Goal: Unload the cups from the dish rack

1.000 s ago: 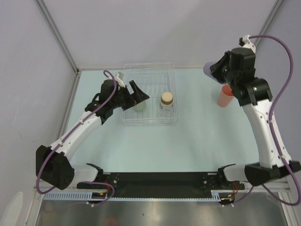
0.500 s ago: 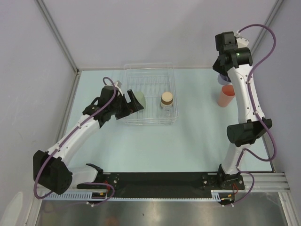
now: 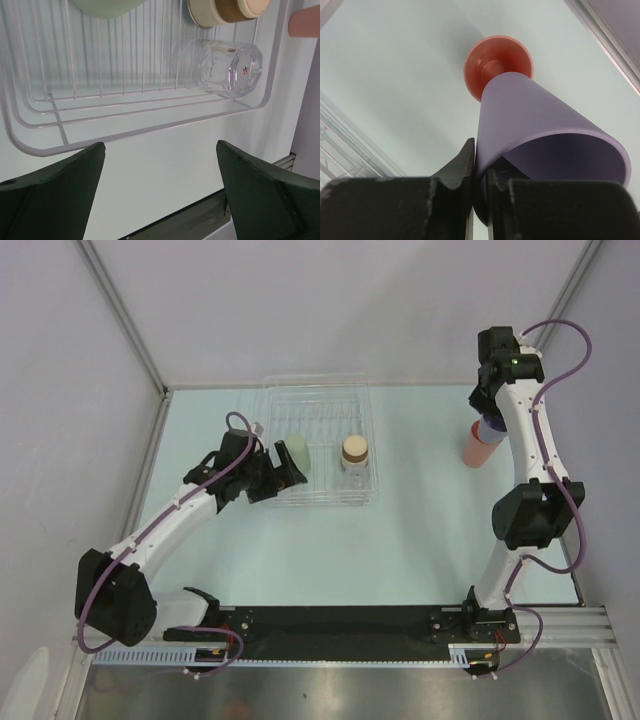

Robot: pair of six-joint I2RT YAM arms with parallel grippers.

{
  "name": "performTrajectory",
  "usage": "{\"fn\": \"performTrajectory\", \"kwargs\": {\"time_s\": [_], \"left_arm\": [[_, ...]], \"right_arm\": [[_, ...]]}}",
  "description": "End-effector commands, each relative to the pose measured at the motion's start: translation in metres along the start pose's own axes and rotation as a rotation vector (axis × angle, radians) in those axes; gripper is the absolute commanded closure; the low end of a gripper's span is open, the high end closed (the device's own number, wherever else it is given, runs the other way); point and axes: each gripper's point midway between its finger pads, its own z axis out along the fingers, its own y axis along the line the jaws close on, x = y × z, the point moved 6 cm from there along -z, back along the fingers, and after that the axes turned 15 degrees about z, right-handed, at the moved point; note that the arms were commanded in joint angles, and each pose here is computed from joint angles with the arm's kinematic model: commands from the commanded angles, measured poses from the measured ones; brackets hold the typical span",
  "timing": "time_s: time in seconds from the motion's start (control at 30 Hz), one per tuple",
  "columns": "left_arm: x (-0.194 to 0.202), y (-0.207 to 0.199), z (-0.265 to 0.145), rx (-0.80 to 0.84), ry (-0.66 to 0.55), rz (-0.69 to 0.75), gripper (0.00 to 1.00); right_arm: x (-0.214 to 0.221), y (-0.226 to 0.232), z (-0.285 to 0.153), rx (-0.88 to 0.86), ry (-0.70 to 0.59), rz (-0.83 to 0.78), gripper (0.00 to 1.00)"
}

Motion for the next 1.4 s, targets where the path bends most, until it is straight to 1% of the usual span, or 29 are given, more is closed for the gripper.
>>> {"fn": "performTrajectory", "kwargs": {"time_s": [0.0, 0.23, 0.53, 0.9, 1.03, 1.3, 1.37], "left_arm": [[-0.001, -0.005, 0.005, 0.041, 0.002, 0.003, 0.00], [0.003, -0.004, 0.004, 0.065, -0.031, -0.003, 0.00], [-0.004, -0.005, 0.005, 0.048, -0.025, 0.010, 0.00], [-0.006, -0.005, 0.003, 0.028, -0.033, 0.011, 0.00], [-0.007, -0.004, 0.003, 0.027, -0.034, 0.011, 0.00], [-0.004, -0.004, 0.004, 0.028, -0.023, 0.011, 0.00], [-0.004, -0.004, 0.005, 0.029, -0.019, 0.010, 0.00]], "right_arm": [[-0.022, 0.012, -0.008, -0.124, -0.084, 0.049, 1.00], [-0.019, 0.019, 0.011, -0.127, -0.075, 0.049, 1.00], [-0.009, 0.028, 0.035, -0.112, -0.040, 0.043, 1.00], [-0.011, 0.024, 0.035, -0.091, -0.061, 0.040, 1.00], [-0.020, 0.012, 0.039, -0.063, -0.070, 0.064, 1.00], [-0.019, 0.005, 0.042, -0.056, -0.064, 0.067, 1.00], [-0.015, 0.006, 0.046, -0.059, -0.045, 0.063, 1.00]]}}
